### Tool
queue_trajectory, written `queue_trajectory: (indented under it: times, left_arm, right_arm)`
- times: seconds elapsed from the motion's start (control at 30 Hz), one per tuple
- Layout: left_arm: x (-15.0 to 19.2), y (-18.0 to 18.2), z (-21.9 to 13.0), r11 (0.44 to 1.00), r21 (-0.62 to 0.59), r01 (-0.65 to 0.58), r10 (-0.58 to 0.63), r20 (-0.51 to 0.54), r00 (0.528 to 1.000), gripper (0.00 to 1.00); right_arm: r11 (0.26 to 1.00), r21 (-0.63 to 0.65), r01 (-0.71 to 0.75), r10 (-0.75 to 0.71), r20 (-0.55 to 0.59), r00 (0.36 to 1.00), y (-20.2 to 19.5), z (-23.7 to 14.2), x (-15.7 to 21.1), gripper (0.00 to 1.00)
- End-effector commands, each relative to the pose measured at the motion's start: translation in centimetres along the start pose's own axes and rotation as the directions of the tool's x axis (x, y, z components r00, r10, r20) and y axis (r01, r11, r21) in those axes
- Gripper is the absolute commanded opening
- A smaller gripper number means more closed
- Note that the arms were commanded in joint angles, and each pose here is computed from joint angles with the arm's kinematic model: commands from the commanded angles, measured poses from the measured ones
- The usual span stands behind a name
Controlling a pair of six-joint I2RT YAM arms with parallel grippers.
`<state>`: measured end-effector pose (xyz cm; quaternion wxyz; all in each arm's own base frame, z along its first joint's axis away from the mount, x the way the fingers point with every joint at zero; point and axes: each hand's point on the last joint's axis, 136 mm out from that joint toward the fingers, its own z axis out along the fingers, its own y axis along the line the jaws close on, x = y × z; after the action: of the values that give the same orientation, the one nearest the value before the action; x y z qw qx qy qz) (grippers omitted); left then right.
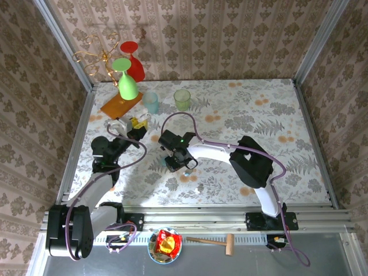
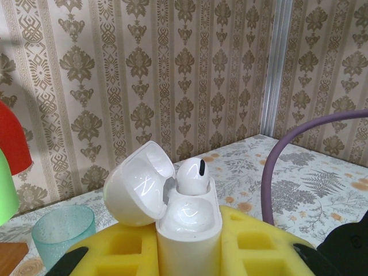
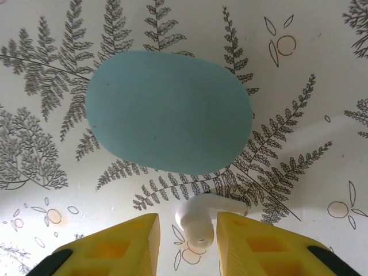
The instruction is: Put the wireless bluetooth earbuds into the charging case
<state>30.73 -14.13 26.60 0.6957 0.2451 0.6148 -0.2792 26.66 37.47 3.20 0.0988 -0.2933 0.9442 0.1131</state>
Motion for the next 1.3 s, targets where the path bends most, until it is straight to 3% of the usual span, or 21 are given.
queue_trajectory:
  times: [0.0,0.3,0.6,0.73,1.0,1.27]
  left_arm:
    - [-0.2,0.1,-0.4,1.0,-0.014,-0.014,0.014,0.006,1.0,0.0]
    - [-0.3,0.1,-0.4,1.0,-0.014,-0.012,0.012,0.007,1.0,0.0]
    - [-0.1,-0.1,-0.3,1.0,0.004,-0.011,0.011,0.001,1.0,0.0]
    - [-0.1,-1.6,0.0,0.996,0.073,-0.043,0.043,-0.003,0.999,0.0]
    - [0.5,-4.4,0.6,0.981,0.177,-0.084,0.088,-0.019,0.996,0.0]
    - [0.5,-4.7,0.4,0.98,0.177,-0.092,0.098,-0.024,0.995,0.0]
  right_arm:
    - [1.0,0.014,0.017,-0.016,-0.034,0.999,-0.2,0.4,0.6,0.32]
    - [1.0,0.013,-0.017,0.017,-0.031,0.999,-0.7,0.5,0.6,0.19]
    - [0.986,-0.011,-0.168,0.168,0.023,0.985,-2.9,-2.2,1.0,0.17]
    - [0.933,-0.001,-0.36,0.36,0.05,0.932,-6.3,-3.4,3.1,0.17]
    - [0.712,0.107,-0.694,0.69,0.082,0.72,-13.5,-3.3,9.5,0.17]
    - [0.708,0.096,-0.7,0.692,0.103,0.715,-13.5,-5.0,9.2,0.34]
